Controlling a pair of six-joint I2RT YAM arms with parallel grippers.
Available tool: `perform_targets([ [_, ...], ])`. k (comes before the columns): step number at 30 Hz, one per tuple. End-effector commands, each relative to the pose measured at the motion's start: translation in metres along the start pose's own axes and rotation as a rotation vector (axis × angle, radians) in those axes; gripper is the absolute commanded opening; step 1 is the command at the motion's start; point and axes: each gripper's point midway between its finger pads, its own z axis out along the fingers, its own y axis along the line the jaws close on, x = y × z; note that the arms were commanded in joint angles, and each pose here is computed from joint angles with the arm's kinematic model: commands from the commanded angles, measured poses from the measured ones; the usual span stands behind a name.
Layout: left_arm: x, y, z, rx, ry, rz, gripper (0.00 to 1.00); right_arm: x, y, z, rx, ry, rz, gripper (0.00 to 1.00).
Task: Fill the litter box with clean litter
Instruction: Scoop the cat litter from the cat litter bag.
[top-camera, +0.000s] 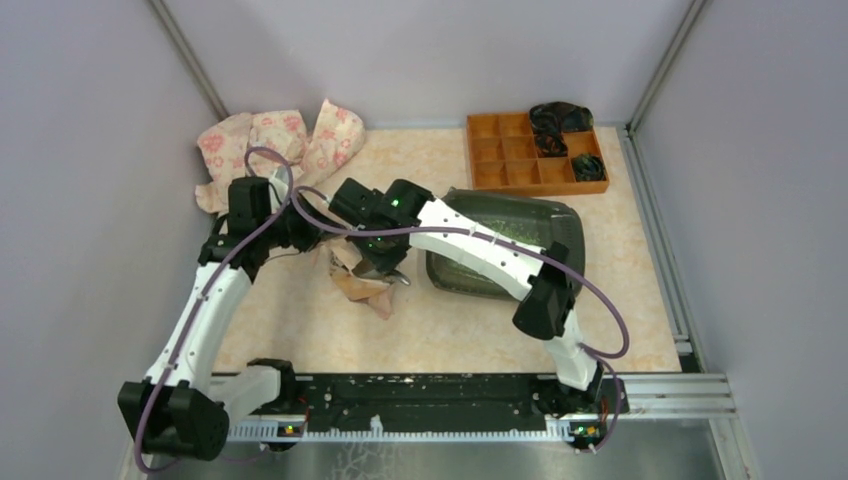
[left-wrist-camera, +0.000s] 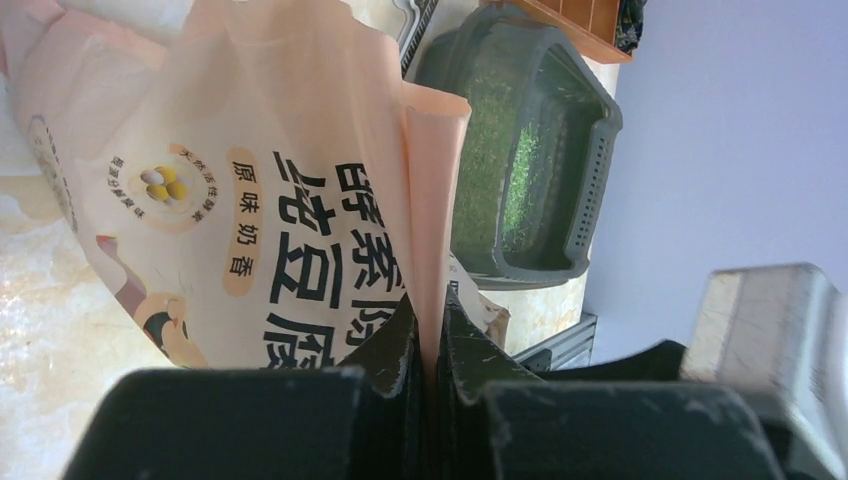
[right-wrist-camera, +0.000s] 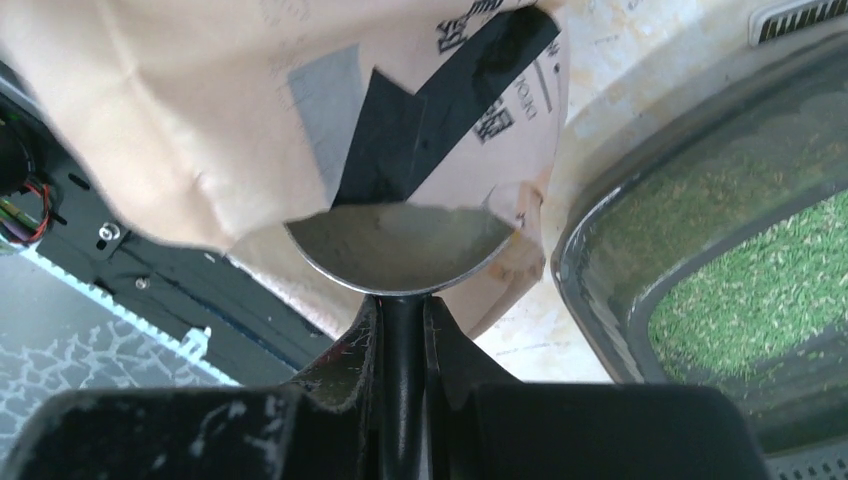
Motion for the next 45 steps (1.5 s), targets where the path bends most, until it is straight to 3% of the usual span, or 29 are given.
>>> perform_targets([
  [1, -0.001, 0.019, 0.019, -0.032, -0.015, -0.004, 0.06, 0.006, -0.008, -0.032, 0.011, 0.020, 0.045, 0.00],
  [15, 0.008, 0.047, 0.045, -0.074, 0.012, -0.009, 0.05, 0.049, -0.004, 0.016, -0.036, 0.292, 0.060, 0.00],
  [30, 0.028, 0.080, 0.058, -0.140, 0.070, -0.006, 0.04, 0.033, -0.010, 0.057, -0.144, 0.353, 0.117, 0.00],
  [45, 0.027, 0.072, 0.059, -0.122, 0.080, 0.003, 0.03, 0.018, -0.009, 0.102, -0.142, 0.351, 0.137, 0.00],
])
